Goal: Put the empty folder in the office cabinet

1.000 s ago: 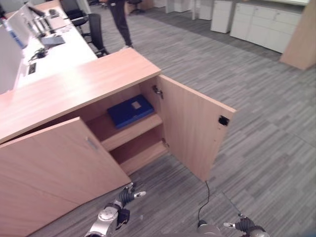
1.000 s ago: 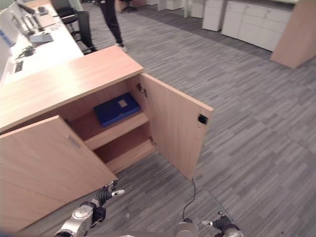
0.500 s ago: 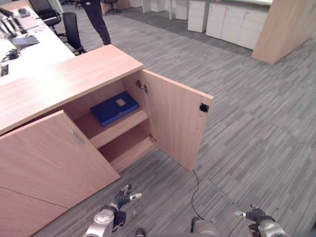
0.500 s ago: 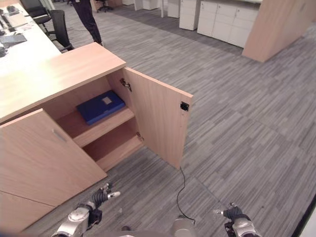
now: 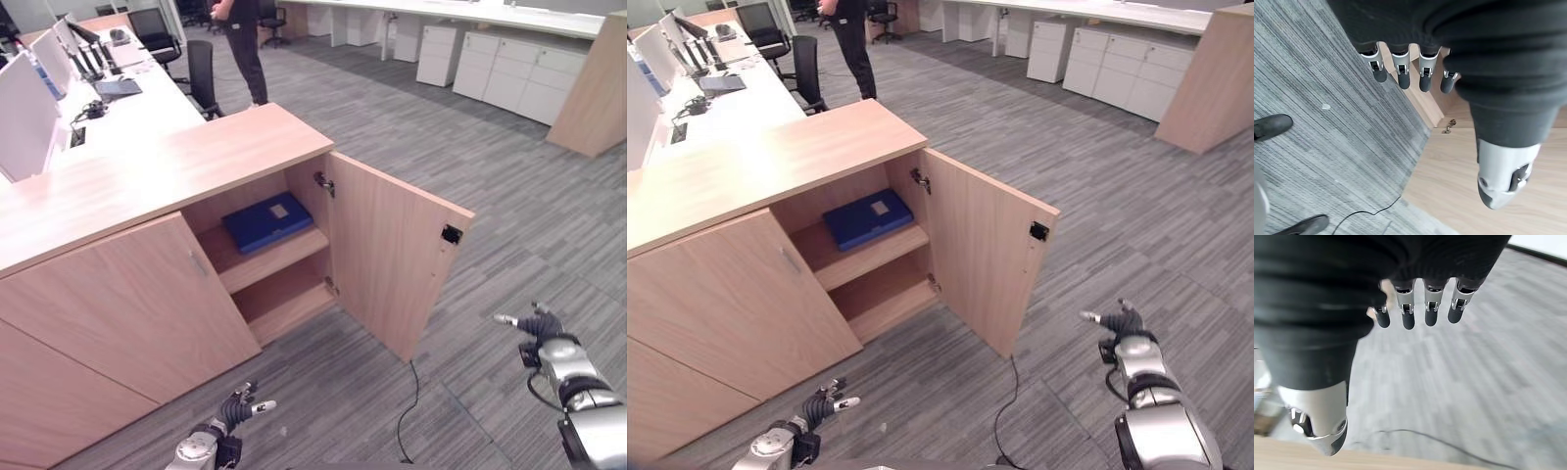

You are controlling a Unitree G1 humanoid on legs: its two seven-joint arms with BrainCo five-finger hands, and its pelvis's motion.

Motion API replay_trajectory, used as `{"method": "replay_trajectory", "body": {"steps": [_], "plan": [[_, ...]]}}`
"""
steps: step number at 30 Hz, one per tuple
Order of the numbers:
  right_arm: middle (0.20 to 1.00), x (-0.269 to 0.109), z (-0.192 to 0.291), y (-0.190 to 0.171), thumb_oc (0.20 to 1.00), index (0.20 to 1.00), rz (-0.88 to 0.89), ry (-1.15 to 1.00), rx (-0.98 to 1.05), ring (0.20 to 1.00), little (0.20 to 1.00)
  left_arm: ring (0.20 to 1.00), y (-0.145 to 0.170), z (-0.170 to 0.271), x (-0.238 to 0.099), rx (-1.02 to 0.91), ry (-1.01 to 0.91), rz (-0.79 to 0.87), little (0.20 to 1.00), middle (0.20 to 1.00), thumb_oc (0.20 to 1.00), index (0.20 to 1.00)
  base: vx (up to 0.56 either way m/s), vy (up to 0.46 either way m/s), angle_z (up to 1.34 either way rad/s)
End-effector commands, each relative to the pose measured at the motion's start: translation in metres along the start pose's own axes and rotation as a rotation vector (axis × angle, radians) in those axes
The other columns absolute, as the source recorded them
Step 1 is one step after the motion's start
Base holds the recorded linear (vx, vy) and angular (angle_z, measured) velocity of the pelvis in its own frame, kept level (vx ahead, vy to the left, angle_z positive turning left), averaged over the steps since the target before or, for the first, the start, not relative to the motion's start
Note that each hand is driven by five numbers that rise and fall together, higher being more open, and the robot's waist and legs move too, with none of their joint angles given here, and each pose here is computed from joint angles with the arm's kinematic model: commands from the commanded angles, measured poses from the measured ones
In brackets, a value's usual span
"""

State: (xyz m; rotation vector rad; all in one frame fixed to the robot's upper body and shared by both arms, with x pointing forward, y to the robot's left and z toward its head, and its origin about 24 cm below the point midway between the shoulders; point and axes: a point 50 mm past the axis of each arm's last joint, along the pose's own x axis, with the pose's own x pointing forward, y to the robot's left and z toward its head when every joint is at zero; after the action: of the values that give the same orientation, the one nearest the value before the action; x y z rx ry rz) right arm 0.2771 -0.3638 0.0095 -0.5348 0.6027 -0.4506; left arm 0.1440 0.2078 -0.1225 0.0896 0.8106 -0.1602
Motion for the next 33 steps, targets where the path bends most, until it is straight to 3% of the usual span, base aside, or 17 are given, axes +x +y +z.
{"method": "replay_trajectory", "body": {"steps": [1,4,13,19,24,29,33], "plan": [[1.0,0.005,0.027,-0.008,1.0,1.0,-0.039,-0.069,0.034,1.0,1.0,1.0,0.012,0.023,0.002,0.076,-0.083,-0.003,1.0,1.0,1.0,1.0,0.01,0.009,0.08],[1.0,0.007,0.075,-0.015,1.0,1.0,-0.058,-0.171,0.023,1.0,1.0,1.0,0.009,0.022,0.0,0.086,-0.081,-0.027,1.0,1.0,1.0,1.0,0.02,-0.004,0.14],[1.0,0.003,0.136,-0.041,1.0,1.0,-0.132,-0.285,0.057,1.0,1.0,1.0,0.008,0.035,-0.001,0.114,-0.13,-0.07,1.0,1.0,1.0,1.0,-0.03,-0.019,0.22],[1.0,-0.004,0.157,-0.082,1.0,1.0,-0.237,-0.32,0.094,1.0,1.0,1.0,0.006,0.052,0.001,0.172,-0.174,-0.113,1.0,1.0,1.0,1.0,-0.05,-0.024,0.37],[1.0,-0.005,0.16,-0.089,1.0,1.0,-0.254,-0.324,0.112,1.0,1.0,1.0,0.004,0.056,0.002,0.207,-0.18,-0.131,1.0,1.0,1.0,1.0,-0.01,-0.006,0.18],[1.0,-0.004,0.163,-0.071,1.0,1.0,-0.208,-0.338,0.149,1.0,1.0,1.0,0.001,0.057,0.005,0.22,-0.18,-0.134,1.0,1.0,1.0,1.0,-0.01,-0.001,0.06],[1.0,-0.003,0.163,-0.011,1.0,1.0,-0.056,-0.378,0.191,1.0,1.0,1.0,-0.001,0.058,0.007,0.202,-0.184,-0.112,1.0,1.0,1.0,1.0,0.0,-0.007,-0.03]]}}
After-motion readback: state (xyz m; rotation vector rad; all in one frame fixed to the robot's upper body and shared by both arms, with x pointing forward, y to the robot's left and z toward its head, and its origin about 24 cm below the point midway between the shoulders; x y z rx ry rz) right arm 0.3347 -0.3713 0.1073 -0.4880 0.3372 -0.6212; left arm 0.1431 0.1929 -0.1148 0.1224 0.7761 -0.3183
